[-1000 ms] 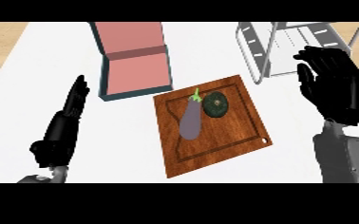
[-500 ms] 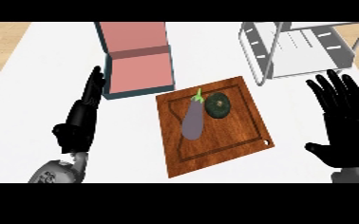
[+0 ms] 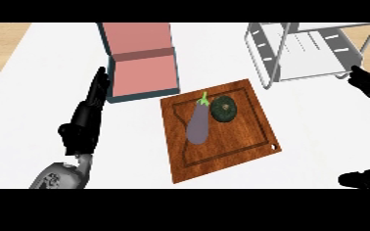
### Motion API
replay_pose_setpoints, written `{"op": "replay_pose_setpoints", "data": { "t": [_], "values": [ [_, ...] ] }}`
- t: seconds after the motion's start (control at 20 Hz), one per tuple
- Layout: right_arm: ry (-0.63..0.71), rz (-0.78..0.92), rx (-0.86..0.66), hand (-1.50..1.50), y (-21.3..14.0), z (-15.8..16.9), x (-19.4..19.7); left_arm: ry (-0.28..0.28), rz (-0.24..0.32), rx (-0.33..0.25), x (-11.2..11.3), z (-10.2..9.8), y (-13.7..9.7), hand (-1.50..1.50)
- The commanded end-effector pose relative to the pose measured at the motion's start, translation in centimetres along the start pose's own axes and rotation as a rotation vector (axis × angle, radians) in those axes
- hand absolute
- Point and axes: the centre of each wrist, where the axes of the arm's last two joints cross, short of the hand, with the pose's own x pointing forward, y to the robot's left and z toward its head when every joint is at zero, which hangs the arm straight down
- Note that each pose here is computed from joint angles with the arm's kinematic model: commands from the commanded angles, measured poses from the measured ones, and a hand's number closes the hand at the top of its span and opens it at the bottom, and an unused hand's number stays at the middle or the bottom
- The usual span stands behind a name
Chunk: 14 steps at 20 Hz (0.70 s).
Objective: Pick the squash from the cutting board and place it in the tiered basket
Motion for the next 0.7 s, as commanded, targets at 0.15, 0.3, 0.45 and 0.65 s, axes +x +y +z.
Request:
{"op": "replay_pose_setpoints", "data": {
  "t": [0.15,0.3,0.45,0.65],
  "values": [
    [0.16,0.456,0.091,-1.5,1.5,-1.7,8.4,-0.015,0.008,-0.039,0.3,0.0,-0.9,0.0],
    [0.235,0.48,0.123,-1.5,4.7,-1.7,10.4,-0.014,0.006,-0.036,0.5,-0.4,-1.2,0.0],
    [0.277,0.501,0.15,-1.5,7.1,-3.6,12.5,-0.018,0.018,-0.047,1.4,-1.5,-1.4,0.0],
    [0.302,0.5,0.168,-1.5,10.1,-6.2,14.7,-0.035,0.002,-0.044,1.1,-1.2,-1.3,0.0]
  ]
}}
